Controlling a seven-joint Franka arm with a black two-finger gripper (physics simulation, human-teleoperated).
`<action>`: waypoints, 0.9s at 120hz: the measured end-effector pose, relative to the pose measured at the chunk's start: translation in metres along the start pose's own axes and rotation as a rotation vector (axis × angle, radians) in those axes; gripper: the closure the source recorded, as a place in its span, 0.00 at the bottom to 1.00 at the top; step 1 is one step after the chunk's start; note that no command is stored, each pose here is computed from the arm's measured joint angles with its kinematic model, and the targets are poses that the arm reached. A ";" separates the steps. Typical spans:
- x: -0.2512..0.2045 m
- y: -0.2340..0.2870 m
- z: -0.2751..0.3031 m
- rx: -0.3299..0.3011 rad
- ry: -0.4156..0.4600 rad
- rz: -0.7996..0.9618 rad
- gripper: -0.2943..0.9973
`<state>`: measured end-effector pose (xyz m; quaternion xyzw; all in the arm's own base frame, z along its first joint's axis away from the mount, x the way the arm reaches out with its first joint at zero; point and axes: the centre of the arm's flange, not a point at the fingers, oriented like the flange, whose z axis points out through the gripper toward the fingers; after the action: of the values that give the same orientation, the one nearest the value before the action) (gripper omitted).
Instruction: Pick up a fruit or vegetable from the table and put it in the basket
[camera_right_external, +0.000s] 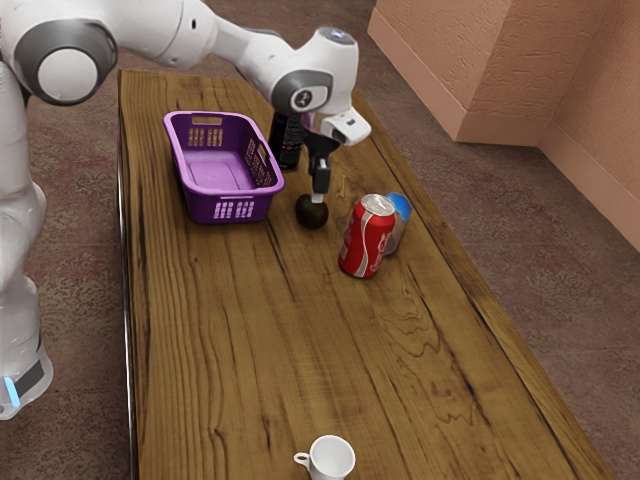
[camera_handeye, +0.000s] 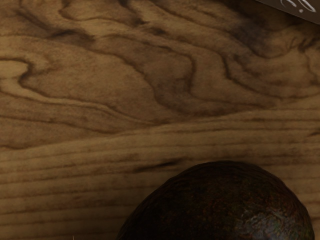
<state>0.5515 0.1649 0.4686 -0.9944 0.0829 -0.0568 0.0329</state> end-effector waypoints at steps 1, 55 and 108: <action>0.000 0.000 0.000 0.000 0.000 0.001 0.23; 0.002 0.006 0.010 0.001 -0.005 0.017 0.23; 0.002 0.007 0.023 0.002 -0.017 0.020 0.23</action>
<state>0.5555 0.1590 0.4455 -0.9939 0.0923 -0.0481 0.0350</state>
